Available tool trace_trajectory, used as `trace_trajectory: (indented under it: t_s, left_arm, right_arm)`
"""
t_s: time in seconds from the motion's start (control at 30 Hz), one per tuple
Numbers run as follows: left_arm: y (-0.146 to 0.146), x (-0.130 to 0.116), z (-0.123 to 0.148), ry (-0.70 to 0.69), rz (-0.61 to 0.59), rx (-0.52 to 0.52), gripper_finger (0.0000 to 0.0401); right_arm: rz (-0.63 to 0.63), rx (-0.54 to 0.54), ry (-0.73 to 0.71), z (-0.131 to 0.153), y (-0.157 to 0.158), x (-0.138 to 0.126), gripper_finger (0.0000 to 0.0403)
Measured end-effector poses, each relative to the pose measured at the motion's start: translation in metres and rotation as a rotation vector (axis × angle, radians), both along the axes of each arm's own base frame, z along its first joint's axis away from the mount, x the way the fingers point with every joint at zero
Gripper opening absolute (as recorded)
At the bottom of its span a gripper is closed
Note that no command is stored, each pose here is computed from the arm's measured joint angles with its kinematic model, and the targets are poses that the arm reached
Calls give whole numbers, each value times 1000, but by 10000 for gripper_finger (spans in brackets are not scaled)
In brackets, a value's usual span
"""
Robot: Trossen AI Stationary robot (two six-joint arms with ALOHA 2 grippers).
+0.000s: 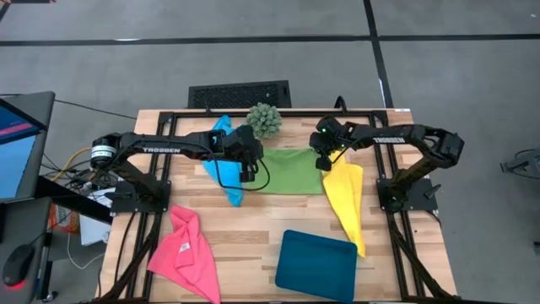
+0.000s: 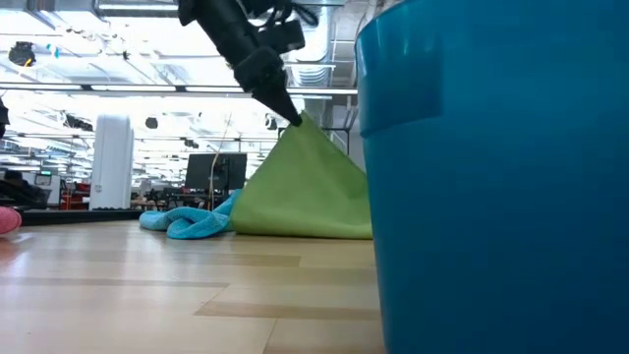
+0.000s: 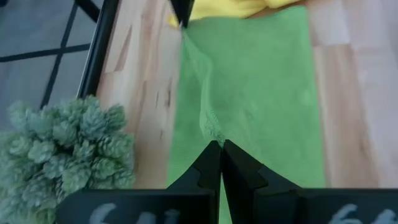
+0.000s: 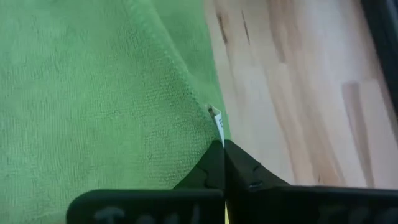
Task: Fold microfiber towels
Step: Fold the green microfiber cloth
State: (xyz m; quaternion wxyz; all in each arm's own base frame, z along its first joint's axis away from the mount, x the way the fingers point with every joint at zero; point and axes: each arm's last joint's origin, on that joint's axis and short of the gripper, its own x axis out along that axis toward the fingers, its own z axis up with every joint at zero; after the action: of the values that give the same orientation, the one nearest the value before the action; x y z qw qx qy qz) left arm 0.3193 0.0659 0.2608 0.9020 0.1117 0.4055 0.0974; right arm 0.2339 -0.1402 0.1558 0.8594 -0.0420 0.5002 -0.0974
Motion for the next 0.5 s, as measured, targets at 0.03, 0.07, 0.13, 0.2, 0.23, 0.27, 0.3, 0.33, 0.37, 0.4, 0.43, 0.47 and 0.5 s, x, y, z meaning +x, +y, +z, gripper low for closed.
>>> trace_trajectory:
  t_s: [0.03,0.07,0.13,0.2,0.23,0.27,0.3,0.33,0.37,0.4,0.43,0.47,0.5]
  left_arm:
    - [2,-1,-3,8,9,-1,0]
    - [5,-3,-7,17,17,-2,0]
    - [9,-6,-13,37,31,-7,0]
    - [13,-9,-19,45,46,-9,0]
    - [15,-10,-21,45,53,-9,0]
    - [17,-11,-23,43,61,-11,0]
    - [18,-12,-24,39,68,-11,0]
    - [20,-12,-26,36,73,-11,0]
    - [21,-13,-28,36,79,-11,0]
    - [22,-14,-30,40,83,-12,0]
    - [24,-15,-32,46,88,-14,0]
    - [24,-16,-33,49,92,-16,0]
    - [25,-17,-34,48,98,-19,0]
  right_arm:
    - [-5,1,1,0,-1,0,12]
    - [-7,3,4,-2,-2,0,11]
    - [-10,11,19,-6,-2,0,9]
    - [-17,10,17,-8,-4,1,10]
    - [-19,13,19,-10,-5,1,11]
    - [-22,16,22,-12,-5,2,13]
    - [-23,19,27,-13,-5,2,16]
    - [-23,20,27,-14,-6,3,18]
    - [-24,20,27,-16,-6,3,19]
    - [-25,21,28,-17,-6,4,21]
    - [-32,23,23,-17,-7,4,22]
    - [-38,24,18,-17,-7,5,23]
    - [-38,21,14,-17,-7,5,24]
